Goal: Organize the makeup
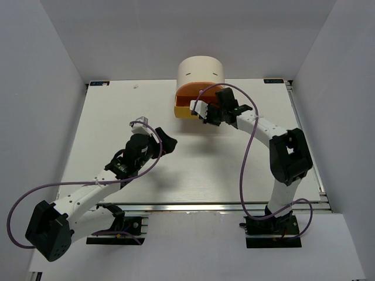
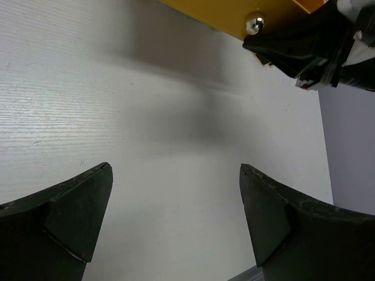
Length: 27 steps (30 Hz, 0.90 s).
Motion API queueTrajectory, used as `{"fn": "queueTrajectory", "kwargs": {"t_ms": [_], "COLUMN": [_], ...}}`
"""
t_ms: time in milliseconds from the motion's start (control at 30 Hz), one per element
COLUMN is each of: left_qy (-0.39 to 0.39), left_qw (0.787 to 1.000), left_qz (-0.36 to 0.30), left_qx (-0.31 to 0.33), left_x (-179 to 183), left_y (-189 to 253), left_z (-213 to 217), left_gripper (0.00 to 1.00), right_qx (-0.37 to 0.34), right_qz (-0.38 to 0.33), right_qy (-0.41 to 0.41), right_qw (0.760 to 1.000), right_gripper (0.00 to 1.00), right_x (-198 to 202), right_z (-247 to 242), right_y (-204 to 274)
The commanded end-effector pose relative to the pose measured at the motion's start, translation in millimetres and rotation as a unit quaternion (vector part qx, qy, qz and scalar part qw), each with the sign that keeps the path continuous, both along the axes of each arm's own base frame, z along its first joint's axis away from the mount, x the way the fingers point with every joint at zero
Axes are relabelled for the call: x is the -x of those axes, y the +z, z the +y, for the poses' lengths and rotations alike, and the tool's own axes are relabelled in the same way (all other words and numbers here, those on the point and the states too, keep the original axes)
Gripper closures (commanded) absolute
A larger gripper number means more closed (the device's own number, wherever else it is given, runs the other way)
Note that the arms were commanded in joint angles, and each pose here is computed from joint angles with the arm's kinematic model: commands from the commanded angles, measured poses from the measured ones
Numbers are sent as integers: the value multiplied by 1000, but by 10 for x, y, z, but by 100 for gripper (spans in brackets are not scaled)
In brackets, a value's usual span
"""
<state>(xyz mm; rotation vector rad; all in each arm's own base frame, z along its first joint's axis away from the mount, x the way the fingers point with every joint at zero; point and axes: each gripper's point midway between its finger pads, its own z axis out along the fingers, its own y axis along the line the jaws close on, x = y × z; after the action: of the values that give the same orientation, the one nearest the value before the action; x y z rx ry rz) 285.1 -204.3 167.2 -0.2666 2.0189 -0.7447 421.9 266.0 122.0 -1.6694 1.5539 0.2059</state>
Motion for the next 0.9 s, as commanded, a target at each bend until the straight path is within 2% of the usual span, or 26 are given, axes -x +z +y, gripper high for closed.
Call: {"fn": "queueTrajectory", "kwargs": {"t_ms": [0,67,100,133,233,433,600,700,800,867], "left_qy": [10,9,8,7,6,-2,-11,-14,-13,1], "left_qw": [1000,1000,1000,1000,1000,999,998,997,996,995], "left_qz": [-20,-20,-20,-22,-21,-29,-35,-38,-48,-54], "left_qx": [2,3,3,4,6,20,47,62,75,81], "left_x": [-44,-45,-43,-46,-55,-126,-172,-202,-246,-308], "left_y": [203,202,198,208,195,234,277,300,340,324], "left_z": [31,27,25,20,3,-88,-201,-244,-287,-271], "left_gripper": [2,2,2,2,2,2,2,2,2,3], "right_qx": [-26,-38,-39,-44,-45,-40,-28,-33,-57,-68], "right_qz": [-65,-92,-98,-109,-115,-123,-124,-122,-116,-83], "right_qy": [-40,-59,-64,-67,-72,-82,-92,-88,-74,-61], "right_qw": [997,993,992,991,990,988,988,988,989,992], "right_gripper": [100,100,95,85,66,41,25,26,34,45], "right_x": [-367,-492,-524,-567,-614,-688,-735,-675,-501,-271], "right_z": [67,71,67,75,79,68,23,20,28,28], "right_y": [372,488,502,553,563,531,457,487,665,625]}}
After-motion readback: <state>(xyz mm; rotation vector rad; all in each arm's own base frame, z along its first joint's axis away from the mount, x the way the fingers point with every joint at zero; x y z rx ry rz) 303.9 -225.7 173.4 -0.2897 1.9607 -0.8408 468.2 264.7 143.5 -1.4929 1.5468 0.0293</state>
